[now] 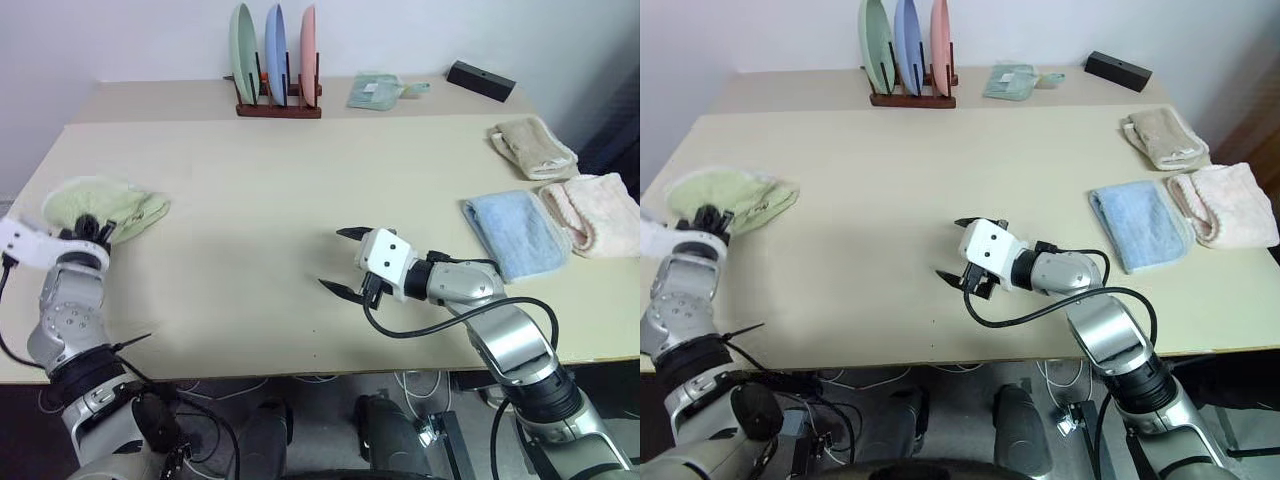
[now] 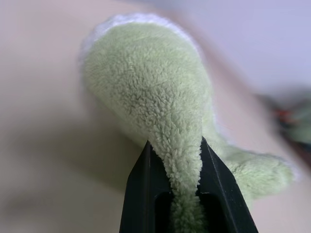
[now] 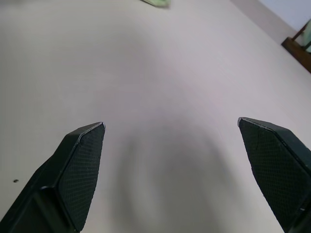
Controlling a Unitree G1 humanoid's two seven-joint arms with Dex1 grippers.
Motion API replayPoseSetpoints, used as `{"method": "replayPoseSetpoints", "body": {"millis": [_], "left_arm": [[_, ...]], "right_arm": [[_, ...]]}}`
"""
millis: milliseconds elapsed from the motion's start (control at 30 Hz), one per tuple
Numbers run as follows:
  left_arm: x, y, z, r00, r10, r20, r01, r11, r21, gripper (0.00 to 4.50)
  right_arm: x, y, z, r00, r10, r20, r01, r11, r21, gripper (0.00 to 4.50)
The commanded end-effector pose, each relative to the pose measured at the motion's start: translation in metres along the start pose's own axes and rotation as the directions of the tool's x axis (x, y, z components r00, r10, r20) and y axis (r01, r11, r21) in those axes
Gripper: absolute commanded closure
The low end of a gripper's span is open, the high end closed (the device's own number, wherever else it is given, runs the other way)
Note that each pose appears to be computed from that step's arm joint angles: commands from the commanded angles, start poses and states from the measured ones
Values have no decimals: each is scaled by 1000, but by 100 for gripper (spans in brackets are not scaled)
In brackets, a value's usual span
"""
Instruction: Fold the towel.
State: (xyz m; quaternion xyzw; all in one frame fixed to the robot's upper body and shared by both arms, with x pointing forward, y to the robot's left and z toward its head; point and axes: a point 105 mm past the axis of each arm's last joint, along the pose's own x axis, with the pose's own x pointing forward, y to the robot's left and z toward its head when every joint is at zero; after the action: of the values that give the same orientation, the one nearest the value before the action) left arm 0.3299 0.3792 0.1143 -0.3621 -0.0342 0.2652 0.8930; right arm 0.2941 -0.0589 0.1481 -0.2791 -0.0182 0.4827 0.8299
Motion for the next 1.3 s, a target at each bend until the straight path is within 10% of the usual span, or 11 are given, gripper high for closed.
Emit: {"method": "replayPoseSetpoints", "body": {"millis": [33,233,467,567,767,867,1000,1300], "left_arm": [[-4,13,2,996,80,31,-79,995,-54,446],[-15,14,-15,997,81,-1,-81,995,-54,446],[-23,10,-3,997,51,55,-46,995,-89,136],[-32,15,39,981,34,190,-28,999,-36,4],[-41,-36,79,941,-251,225,148,907,394,4],[-56,-88,40,866,-500,-15,386,647,657,4],[-86,-129,-29,678,-649,-344,661,334,672,4],[-100,-125,-89,573,-644,-507,777,232,585,4]], "right_arm": [[-2,-4,9,999,-21,46,22,1000,-9,0],[-4,-5,4,999,-25,35,26,1000,-8,0],[-5,-4,2,999,-20,35,20,1000,-8,0],[-8,-9,0,999,-29,31,29,1000,1,0],[-20,-32,0,994,-97,45,93,992,84,0],[-33,-54,-4,982,-181,47,172,973,155,0],[-55,-77,-19,956,-294,20,276,918,284,0],[-85,-57,-63,943,-311,-122,334,881,335,0]]}}
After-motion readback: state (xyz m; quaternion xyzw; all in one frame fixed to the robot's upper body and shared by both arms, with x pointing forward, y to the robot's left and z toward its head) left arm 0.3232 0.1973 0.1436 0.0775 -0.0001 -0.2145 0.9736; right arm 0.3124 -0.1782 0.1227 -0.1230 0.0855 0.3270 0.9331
